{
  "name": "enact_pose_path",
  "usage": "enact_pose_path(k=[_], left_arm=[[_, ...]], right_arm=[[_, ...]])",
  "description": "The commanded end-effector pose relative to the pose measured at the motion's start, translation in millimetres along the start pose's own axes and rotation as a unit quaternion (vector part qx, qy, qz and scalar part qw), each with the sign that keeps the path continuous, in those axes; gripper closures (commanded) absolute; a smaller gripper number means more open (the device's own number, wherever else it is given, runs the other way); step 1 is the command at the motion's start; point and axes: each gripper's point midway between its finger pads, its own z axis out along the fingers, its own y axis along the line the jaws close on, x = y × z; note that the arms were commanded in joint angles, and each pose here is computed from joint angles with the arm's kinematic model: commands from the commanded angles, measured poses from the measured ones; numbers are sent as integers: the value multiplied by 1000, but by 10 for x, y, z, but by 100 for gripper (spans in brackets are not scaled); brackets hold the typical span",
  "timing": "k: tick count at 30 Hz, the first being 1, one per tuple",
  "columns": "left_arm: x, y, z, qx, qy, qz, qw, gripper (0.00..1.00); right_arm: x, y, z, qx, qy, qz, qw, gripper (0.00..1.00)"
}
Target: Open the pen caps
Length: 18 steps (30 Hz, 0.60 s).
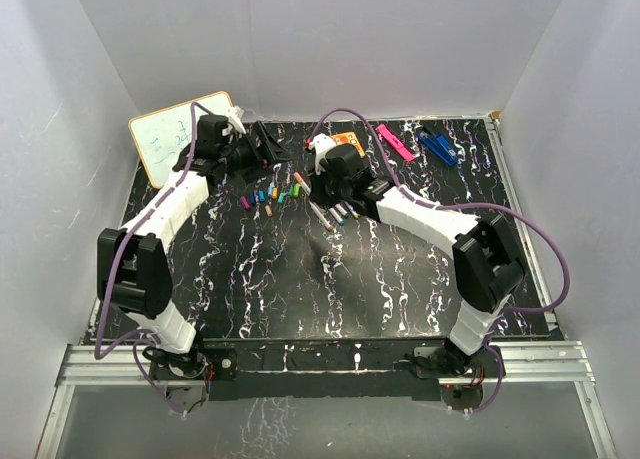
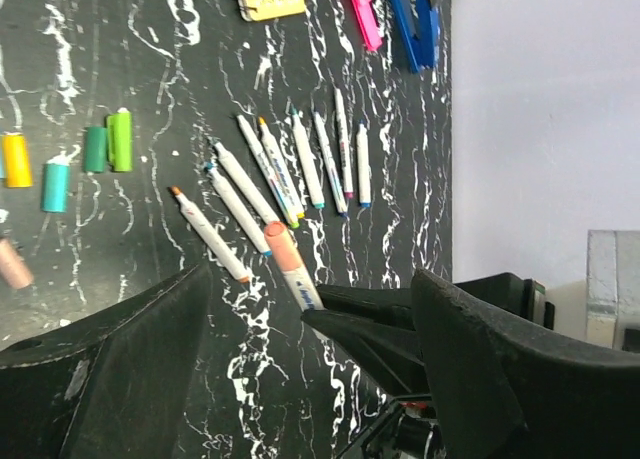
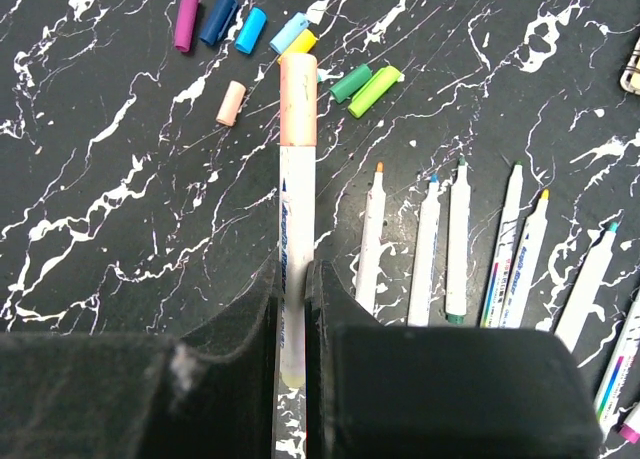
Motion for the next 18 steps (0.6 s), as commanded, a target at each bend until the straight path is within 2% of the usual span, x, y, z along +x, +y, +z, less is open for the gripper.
enact_pose_path(k=[1,18], left_arm=[[60,-182,65,30,10,1,1000,22],[318,-232,344,33,38,-4,999,29]], right_arm=[[-545,62,-205,-3,-79,19,997,100],[-769,76,-385,-9,-115,29,993,100]])
